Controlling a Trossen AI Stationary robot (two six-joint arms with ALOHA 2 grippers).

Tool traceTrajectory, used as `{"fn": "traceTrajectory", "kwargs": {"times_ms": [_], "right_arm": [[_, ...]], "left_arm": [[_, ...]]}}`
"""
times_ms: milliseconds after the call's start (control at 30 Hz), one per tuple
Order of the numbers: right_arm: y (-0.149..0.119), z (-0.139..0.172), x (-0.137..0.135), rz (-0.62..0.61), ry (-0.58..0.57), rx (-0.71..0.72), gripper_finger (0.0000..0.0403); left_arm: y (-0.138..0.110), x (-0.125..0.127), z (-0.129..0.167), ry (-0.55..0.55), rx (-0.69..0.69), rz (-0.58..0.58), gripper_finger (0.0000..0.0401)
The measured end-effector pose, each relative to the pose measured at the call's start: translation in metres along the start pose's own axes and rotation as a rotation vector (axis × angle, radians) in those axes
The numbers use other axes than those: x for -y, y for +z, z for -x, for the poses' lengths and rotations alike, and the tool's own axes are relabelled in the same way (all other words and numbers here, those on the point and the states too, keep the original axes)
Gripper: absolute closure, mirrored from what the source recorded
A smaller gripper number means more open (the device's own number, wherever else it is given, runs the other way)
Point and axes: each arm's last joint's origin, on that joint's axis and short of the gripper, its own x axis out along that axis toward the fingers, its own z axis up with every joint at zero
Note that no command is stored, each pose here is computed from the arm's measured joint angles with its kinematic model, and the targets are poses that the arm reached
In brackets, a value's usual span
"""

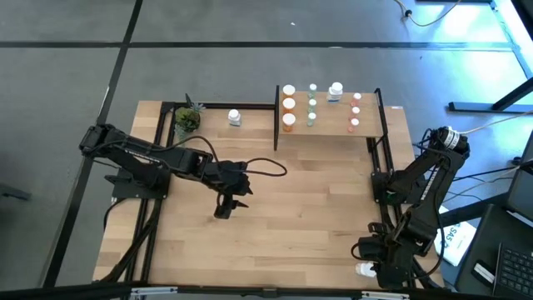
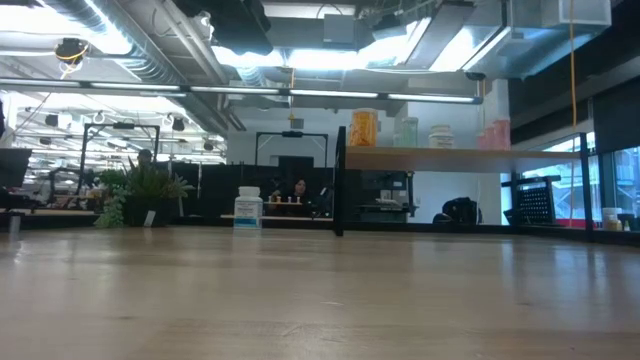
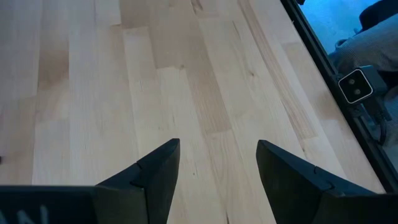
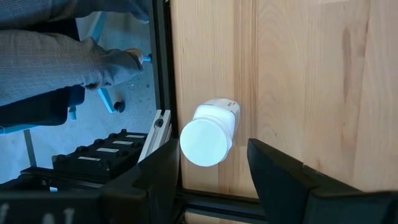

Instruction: Pick and place medicine bottles onto shelf by color

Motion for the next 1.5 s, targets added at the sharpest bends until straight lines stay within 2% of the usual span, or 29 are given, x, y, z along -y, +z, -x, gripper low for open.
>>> {"fn": "traceTrajectory", "kwargs": {"times_ms": [133,300,567,667,833,1033,1200,1500], "right_arm": [[0.0,0.0,0.0,0.009,-0.001,0.0,0.0211],[0.0,0.0,0.001,0.076,-0.011,-0.005,0.0198],[-0.003,0.0,0.0,0.059,-0.01,-0.01,0.0121],[-0.003,0.0,-0.001,0.019,0.002,-0.007,0.0107],[-0.01,0.0,-0.004,-0.073,-0.001,-0.007,0.0105],[-0.022,-0.013,-0.012,-0.093,-0.033,0.03,0.0105],[-0.022,-0.023,-0.015,-0.14,-0.054,0.025,0.0105],[-0.023,-0.029,-0.014,-0.141,-0.087,-0.007,0.0104]], "left_arm": [[0.0,0.0,0.0,0.0,0.0,0.0,0.0195],[0.0,0.0,0.0,0.0,0.0,0.0,0.0195],[0.0,0.0,0.0,0.0,0.0,0.0,0.0195],[0.0,0.0,0.0,0.0,0.0,0.0,0.0195],[0.0,0.0,0.0,0.0,0.0,0.0,0.0195],[0.0,0.0,0.0,0.0,0.0,0.0,0.0195],[0.0,0.0,0.0,0.0,0.0,0.0,0.0195],[0.0,0.0,0.0,0.0,0.0,0.0,0.0195]]}}
